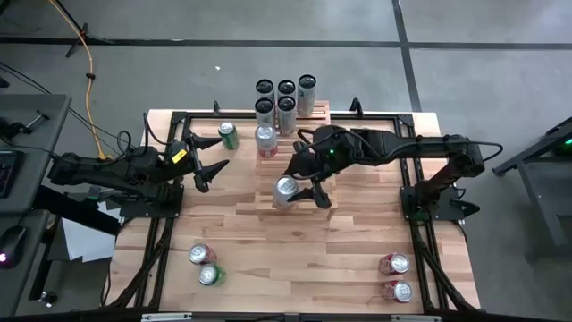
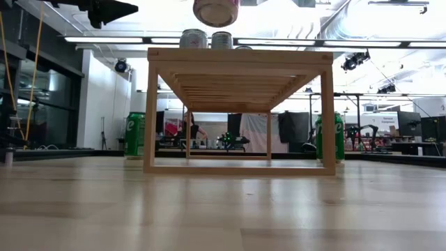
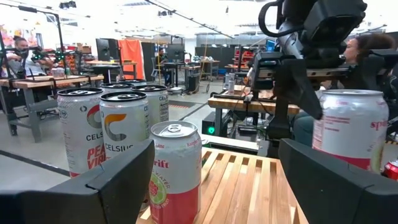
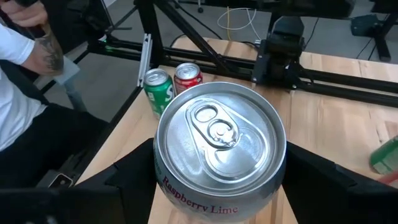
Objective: Place canned beverage on shelf
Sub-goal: Put the white and pink soda can aligned with the other white and pink soda can on the shelf
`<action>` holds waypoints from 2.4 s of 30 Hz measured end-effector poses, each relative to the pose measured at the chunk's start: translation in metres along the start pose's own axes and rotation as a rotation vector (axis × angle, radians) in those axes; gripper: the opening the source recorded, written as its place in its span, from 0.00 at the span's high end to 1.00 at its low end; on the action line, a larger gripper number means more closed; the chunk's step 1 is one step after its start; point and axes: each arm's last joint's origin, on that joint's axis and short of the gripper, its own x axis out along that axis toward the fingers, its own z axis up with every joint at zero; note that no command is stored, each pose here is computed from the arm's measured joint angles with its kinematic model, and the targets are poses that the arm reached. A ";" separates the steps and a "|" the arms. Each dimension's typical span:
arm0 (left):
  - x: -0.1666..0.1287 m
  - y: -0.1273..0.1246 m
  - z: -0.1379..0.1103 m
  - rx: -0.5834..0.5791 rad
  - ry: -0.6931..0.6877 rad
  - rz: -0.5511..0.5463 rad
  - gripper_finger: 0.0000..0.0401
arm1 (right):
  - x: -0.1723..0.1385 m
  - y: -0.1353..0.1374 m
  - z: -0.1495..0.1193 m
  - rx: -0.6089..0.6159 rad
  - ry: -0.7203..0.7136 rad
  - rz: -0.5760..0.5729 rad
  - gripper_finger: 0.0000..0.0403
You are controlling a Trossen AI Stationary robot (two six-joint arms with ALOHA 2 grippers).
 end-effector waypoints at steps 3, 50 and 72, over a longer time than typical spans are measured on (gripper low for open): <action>0.000 0.000 0.000 0.000 0.000 0.000 0.16 | 0.000 0.000 0.000 0.000 0.000 -0.002 0.33; 0.000 0.000 0.000 0.000 0.001 0.000 0.16 | -0.017 -0.046 -0.014 0.089 0.123 -0.519 0.33; 0.000 0.000 0.000 0.000 0.000 0.000 0.16 | -0.008 -0.090 -0.029 0.225 0.122 -0.644 0.33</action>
